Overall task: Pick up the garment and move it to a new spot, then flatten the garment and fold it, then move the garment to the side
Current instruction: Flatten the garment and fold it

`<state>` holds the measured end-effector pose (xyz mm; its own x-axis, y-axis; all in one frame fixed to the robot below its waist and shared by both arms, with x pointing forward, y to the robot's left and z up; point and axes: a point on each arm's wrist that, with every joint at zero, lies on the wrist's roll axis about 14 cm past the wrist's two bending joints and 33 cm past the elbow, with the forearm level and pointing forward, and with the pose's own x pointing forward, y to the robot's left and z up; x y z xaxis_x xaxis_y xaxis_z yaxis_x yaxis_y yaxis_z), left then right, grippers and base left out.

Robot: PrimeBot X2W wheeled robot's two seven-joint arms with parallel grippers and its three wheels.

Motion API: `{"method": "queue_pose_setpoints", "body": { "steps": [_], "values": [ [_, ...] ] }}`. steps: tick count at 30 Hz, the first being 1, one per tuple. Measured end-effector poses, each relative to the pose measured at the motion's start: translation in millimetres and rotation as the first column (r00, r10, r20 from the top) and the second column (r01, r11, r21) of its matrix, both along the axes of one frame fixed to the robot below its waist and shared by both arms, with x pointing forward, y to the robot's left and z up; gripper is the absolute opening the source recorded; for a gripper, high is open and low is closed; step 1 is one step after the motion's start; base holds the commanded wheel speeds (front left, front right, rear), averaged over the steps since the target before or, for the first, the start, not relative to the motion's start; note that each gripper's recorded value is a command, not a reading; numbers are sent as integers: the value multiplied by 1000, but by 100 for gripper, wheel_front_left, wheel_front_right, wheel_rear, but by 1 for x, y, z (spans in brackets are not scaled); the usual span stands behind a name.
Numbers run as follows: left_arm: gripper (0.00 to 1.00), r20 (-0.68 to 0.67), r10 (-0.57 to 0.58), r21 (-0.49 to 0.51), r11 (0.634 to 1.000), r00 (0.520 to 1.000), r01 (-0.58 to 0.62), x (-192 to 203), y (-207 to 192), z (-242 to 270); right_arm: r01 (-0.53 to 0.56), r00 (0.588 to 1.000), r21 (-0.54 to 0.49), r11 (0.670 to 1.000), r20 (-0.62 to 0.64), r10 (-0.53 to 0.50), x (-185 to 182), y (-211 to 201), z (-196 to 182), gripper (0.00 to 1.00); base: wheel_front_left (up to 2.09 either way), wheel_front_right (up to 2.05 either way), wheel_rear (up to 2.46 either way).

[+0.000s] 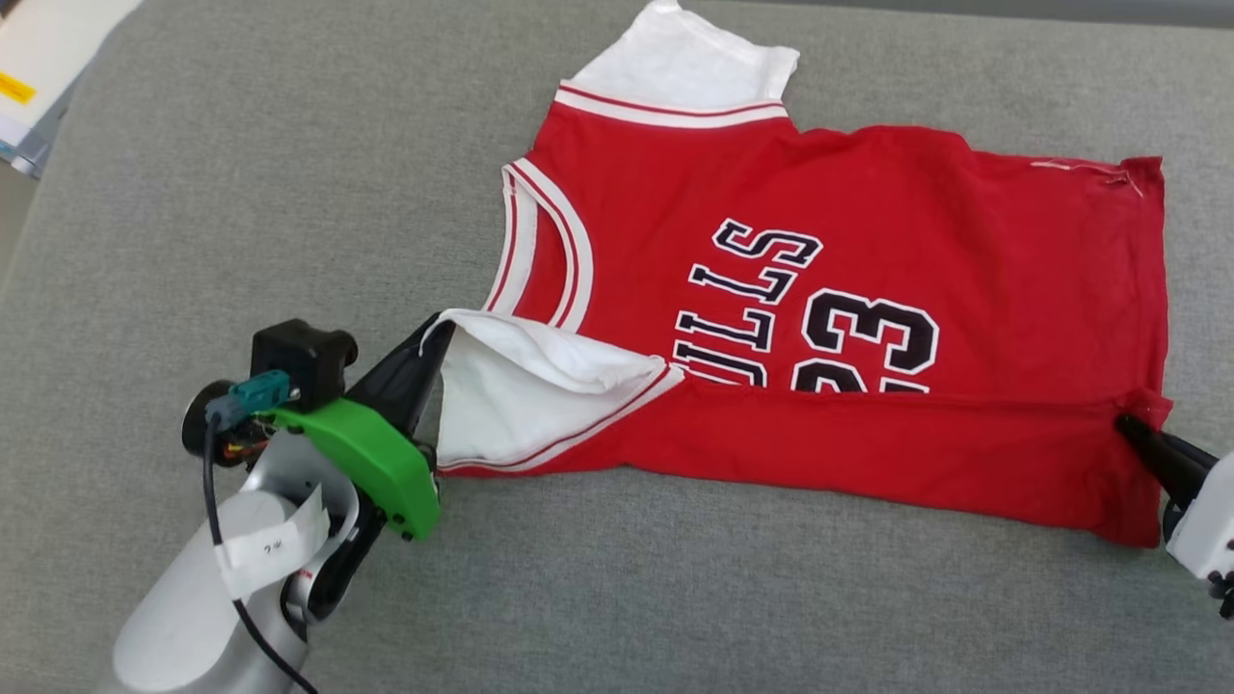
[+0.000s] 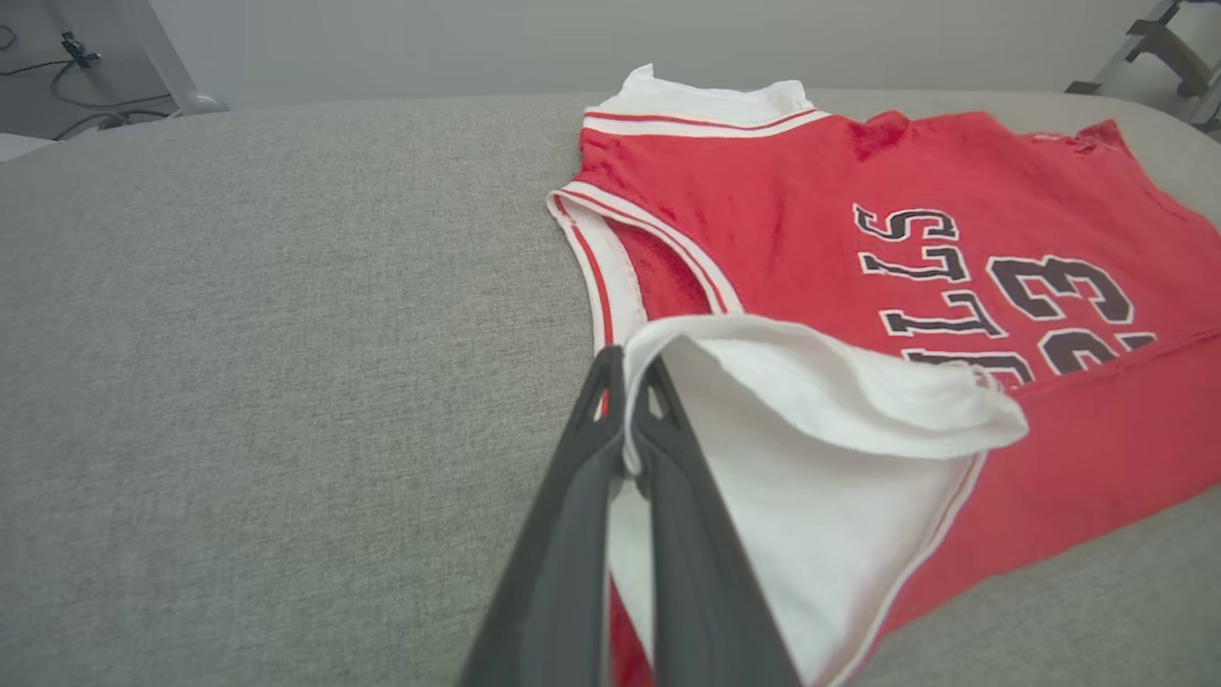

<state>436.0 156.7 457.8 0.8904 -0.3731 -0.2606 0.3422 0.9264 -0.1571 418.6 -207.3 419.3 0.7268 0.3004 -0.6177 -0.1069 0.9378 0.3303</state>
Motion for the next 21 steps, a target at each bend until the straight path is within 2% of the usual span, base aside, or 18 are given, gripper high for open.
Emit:
{"method": "queue_pose_setpoints", "body": {
  "steps": [6, 7, 8, 12, 18, 21],
  "values": [
    [0, -72, -15, 44, 999, 997, 19, 15, -4, -31, -2, 999, -31, 1000, -39, 1, 5, -4, -16, 0, 0, 0, 0],
    [15, -88, -15, 50, 999, 996, 19, 15, -4, -36, 5, 999, -30, 1000, -39, -6, 6, -5, -17, 4, 0, 0, 0],
    [100, -107, -11, 56, 998, 994, 17, 14, -3, -42, 18, 999, -33, 999, -34, -19, 7, -7, -17, 100, 0, 0, 0],
    [100, -131, 17, 70, 998, 991, -8, 14, 3, -51, 21, 1000, -47, 999, 19, -21, 14, -6, -8, 100, 0, 0, 0],
    [100, -64, 70, 20, 997, 995, -69, 15, 8, -35, 8, 990, -105, 994, 141, 7, 18, -6, 21, 100, 0, 0, 0],
    [100, -44, 137, -26, 990, 990, -138, 13, 20, -24, 10, 983, -139, 990, 181, 15, 13, -8, 31, 100, 0, 0, 0]
  ]
}}
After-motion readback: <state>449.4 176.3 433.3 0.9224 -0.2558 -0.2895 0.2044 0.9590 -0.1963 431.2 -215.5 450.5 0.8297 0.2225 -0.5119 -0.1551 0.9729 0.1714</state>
